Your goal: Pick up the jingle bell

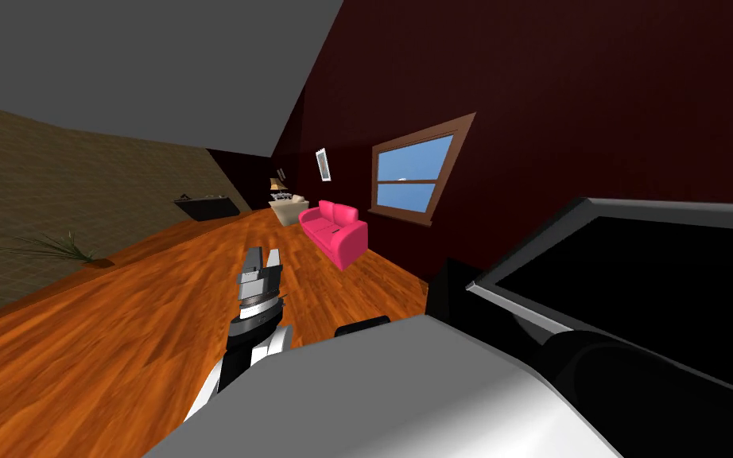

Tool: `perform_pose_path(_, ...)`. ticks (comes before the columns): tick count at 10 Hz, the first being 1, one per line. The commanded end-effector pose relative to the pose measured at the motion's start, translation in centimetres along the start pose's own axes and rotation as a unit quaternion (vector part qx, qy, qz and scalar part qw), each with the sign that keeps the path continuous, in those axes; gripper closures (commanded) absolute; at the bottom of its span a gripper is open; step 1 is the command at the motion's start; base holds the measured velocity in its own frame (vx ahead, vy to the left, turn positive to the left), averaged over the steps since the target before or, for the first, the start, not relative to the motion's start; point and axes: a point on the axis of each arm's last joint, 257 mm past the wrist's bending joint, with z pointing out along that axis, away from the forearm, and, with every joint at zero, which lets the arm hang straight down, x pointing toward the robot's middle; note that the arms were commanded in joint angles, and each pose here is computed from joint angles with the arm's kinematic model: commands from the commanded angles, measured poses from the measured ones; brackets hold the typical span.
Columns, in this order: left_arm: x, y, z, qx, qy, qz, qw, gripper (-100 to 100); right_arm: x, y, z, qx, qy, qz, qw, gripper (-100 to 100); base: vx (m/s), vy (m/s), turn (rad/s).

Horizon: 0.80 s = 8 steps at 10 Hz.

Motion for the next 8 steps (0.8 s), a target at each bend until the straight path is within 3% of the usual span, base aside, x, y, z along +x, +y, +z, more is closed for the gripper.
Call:
perform_pose_path(1,0.0,0.0,0.0,0.0,0.0,0.0,1.0,0,3.2,1.0,-0.6,-0.006,0.035,-0.031,0.9989,-100,0.131,-0.055,0.221)
perform_pose_path(2,0.0,0.0,0.0,0.0,0.0,0.0,1.0,0,3.7,1.3,-0.7,-0.01,0.04,-0.04,0.9983,-100,0.112,-0.051,0.056)
perform_pose_path(4,0.0,0.0,0.0,0.0,0.0,0.0,1.0,0,8.5,3.0,-2.1,-0.029,0.089,-0.076,0.9927,-100,0.11,-0.051,0.137)
perform_pose_path(5,0.0,0.0,0.0,0.0,0.0,0.0,1.0,0,8.6,3.1,-2.2,-0.031,0.091,-0.081,0.9921,-100,0.082,-0.051,0.048)
perform_pose_path(6,0.0,0.0,0.0,0.0,0.0,0.0,1.0,0,10.7,4.0,-3.0,-0.041,0.112,-0.098,0.988,-100,0.069,-0.044,0.097)
perform_pose_path(8,0.0,0.0,0.0,0.0,0.0,0.0,1.0,0,10.7,4.0,-3.0,-0.042,0.111,-0.103,0.9875,-100,0.041,-0.027,0.011)
